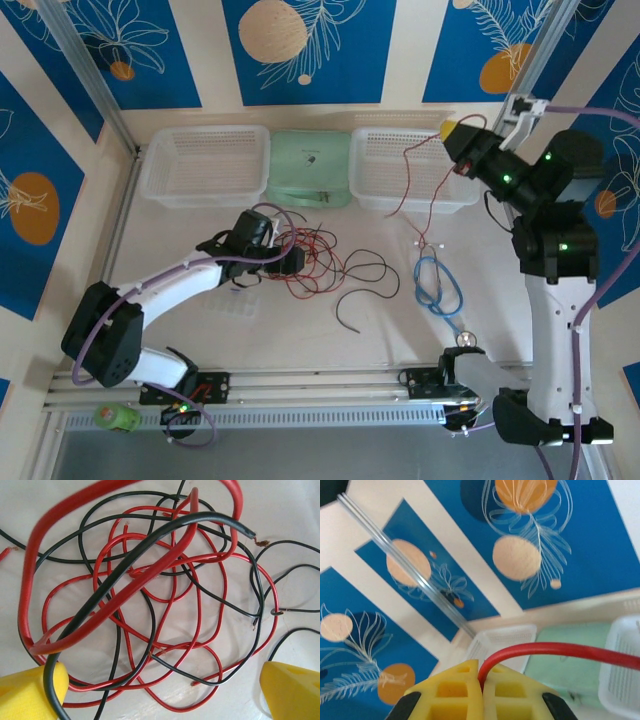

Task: Untangle the cables

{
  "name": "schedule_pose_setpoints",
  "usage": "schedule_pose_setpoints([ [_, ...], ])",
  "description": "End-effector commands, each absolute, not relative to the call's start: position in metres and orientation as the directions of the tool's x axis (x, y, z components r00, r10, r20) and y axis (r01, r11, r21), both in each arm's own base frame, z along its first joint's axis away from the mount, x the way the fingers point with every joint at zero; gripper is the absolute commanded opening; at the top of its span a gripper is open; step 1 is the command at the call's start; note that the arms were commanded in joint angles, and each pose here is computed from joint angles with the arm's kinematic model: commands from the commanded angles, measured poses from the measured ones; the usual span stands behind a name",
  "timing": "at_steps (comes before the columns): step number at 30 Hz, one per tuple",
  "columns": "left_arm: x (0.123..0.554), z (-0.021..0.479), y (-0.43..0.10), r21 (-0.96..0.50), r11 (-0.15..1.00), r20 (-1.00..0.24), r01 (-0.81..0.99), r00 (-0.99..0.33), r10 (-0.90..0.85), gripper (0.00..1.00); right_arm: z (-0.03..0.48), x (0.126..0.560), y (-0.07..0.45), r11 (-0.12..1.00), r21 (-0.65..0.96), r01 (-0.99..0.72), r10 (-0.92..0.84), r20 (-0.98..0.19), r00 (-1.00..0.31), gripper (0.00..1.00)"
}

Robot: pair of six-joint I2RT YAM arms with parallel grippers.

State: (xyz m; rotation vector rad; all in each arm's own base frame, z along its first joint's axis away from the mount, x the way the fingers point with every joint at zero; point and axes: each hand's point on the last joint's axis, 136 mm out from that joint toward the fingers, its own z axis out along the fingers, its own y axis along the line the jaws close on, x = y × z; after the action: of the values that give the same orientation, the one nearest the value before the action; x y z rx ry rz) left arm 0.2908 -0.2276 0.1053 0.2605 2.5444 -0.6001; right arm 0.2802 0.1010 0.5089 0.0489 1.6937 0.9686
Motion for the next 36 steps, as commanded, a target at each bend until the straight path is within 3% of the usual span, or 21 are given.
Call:
schedule_pose_setpoints([
  [1, 0.293, 0.121, -0.231, -0.350, 0.879, -0.537, 0.323, -0.838, 0.094, 0.98, 0.485, 0.275, 0.121, 0.599, 0.664, -0.447, 0.461, -0.743, -0.485, 0.00],
  [9, 0.292, 0.128, -0.223, -0.325, 0.891, -0.566, 0.317, -0.820, 0.085, 0.98, 0.484, 0.254, 0.163, 0.548, 0.636, -0.543, 0.378, -0.767, -0.518, 0.00],
  [18, 0.293, 0.133, -0.220, -0.321, 0.894, -0.588, 0.312, -0.806, 0.070, 0.98, 0.576, 0.238, 0.158, 0.575, 0.455, -0.681, 0.357, -0.887, -0.291, 0.00],
  [24, 0.294, 0.131, -0.221, -0.324, 0.894, -0.586, 0.309, -0.807, 0.067, 0.97, 0.642, 0.233, 0.137, 0.682, 0.277, -0.677, 0.357, -0.934, -0.022, 0.00],
  [30, 0.294, 0.131, -0.221, -0.328, 0.894, -0.586, 0.304, -0.808, 0.060, 0.97, 0.680, 0.261, 0.117, 0.783, 0.171, -0.599, 0.339, -0.924, 0.179, 0.00],
  [36, 0.294, 0.130, -0.221, -0.329, 0.895, -0.582, 0.303, -0.811, 0.060, 0.97, 0.690, 0.322, 0.114, 0.787, 0.165, -0.595, 0.338, -0.921, 0.192, 0.00],
])
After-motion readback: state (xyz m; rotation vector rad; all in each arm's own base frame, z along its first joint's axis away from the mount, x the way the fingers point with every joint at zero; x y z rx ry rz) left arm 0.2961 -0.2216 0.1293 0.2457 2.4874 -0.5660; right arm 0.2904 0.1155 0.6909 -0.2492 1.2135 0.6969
